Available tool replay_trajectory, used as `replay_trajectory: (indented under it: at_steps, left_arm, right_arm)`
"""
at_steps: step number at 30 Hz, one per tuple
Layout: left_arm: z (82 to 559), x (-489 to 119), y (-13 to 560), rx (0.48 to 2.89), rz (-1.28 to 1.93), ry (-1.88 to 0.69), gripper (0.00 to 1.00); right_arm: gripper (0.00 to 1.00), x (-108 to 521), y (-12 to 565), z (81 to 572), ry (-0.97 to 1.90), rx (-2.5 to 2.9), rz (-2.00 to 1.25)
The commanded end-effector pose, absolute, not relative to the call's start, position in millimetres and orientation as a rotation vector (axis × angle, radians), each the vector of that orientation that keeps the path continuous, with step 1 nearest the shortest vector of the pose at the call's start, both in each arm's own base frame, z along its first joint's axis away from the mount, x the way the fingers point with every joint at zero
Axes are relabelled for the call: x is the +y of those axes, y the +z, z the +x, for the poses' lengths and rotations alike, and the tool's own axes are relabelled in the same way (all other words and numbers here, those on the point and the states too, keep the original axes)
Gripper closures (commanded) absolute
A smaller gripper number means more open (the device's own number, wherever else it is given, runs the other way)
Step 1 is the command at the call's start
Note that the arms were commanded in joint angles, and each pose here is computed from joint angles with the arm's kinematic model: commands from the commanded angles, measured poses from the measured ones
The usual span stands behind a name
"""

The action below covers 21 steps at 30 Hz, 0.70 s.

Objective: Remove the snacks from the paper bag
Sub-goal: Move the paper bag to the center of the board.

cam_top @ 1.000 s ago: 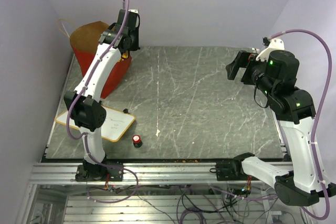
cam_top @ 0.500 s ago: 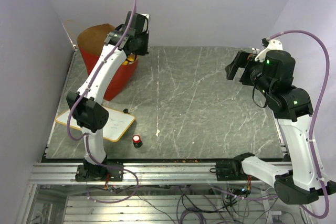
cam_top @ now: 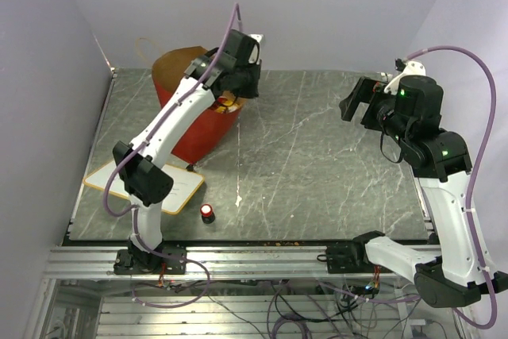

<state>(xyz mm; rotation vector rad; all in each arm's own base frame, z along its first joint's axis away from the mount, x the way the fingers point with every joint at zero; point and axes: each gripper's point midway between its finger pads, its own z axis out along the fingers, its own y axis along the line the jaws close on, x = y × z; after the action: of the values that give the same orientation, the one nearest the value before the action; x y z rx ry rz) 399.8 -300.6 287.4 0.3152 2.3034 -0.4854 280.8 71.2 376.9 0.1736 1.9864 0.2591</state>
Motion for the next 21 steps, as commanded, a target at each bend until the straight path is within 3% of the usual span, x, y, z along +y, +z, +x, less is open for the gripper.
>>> replay_trajectory:
  at_steps: [1, 17, 21]
  left_arm:
    - [361.6, -358.9, 341.8, 2.157, 0.373, -0.736, 0.93]
    - [190.7, -488.8, 336.8, 2.158, 0.629, -1.046, 0.93]
    - [174.6, -494.7, 336.8, 2.154, 0.643, -1.084, 0.93]
  right_arm:
    - [0.00, 67.0, 372.4, 277.7, 0.252, 2.000, 0.212]
    - [0.00, 56.7, 370.9, 267.7, 0.227, 1.996, 0.288]
    - [0.00, 46.3, 373.3, 261.9, 0.192, 1.976, 0.340]
